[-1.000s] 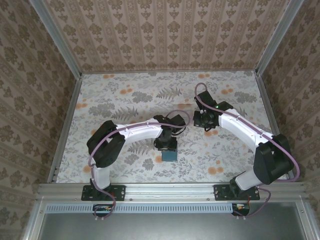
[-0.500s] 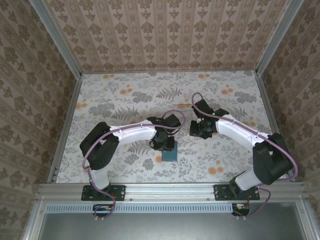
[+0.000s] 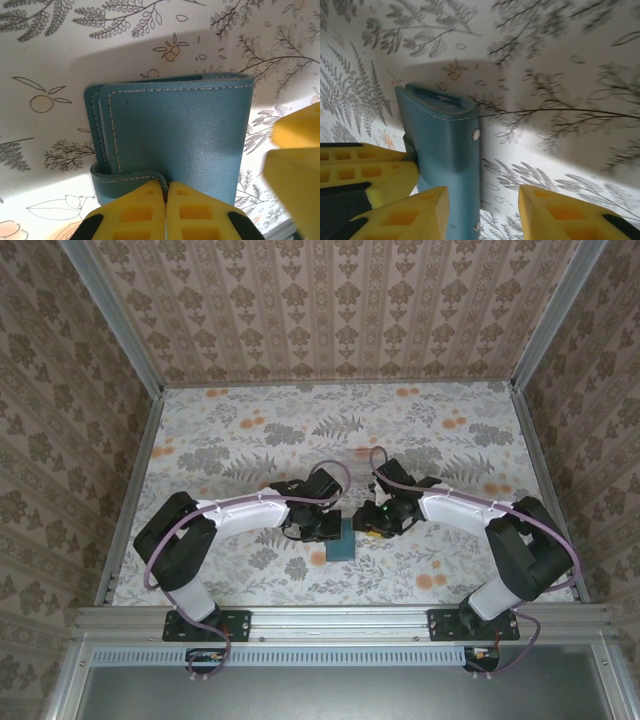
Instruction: Take the credit cards out of the card holder
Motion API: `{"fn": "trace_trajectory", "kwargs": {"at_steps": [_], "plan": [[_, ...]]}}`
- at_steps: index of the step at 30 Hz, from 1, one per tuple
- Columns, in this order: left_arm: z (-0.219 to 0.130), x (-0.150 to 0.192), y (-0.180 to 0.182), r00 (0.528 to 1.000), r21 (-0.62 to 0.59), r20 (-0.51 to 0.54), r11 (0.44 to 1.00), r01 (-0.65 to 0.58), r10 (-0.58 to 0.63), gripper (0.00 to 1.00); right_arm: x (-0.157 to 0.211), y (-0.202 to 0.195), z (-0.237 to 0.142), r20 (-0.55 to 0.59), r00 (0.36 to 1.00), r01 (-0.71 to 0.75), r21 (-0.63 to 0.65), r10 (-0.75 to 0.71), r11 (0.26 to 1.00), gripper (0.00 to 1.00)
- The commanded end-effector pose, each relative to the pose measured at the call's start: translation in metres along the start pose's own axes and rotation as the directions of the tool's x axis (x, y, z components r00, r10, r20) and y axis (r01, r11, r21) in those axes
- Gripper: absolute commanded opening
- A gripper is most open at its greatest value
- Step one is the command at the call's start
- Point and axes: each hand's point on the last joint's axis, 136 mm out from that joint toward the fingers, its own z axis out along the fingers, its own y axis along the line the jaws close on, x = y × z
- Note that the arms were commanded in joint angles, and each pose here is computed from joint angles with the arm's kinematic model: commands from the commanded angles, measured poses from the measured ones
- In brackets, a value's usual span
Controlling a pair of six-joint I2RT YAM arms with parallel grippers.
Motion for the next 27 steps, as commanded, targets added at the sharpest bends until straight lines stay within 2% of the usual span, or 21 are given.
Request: {"fn": "trace_trajectory", "kwargs": {"at_steps": [1, 15, 27], "plan": [[-0.006, -0.004, -0.013, 1.000, 0.094, 0.012, 0.996, 0.008, -0.009, 0.05, 0.009, 0.010, 0.013, -0.048, 0.999, -0.009, -0.047, 0.007, 0.999, 0.43], [-0.016, -0.008, -0.007, 0.999, 0.112, 0.044, 0.994, 0.011, -0.016, 0.03, 0.024, -0.039, 0.031, -0.065, 0.997, -0.036, 0.174, 0.048, 0.984, 0.38], [-0.031, -0.004, 0.022, 0.999, 0.028, 0.032, 1.000, -0.007, 0.006, 0.04, 0.021, -0.036, 0.013, -0.047, 0.999, -0.003, 0.240, 0.014, 0.971, 0.39]]}}
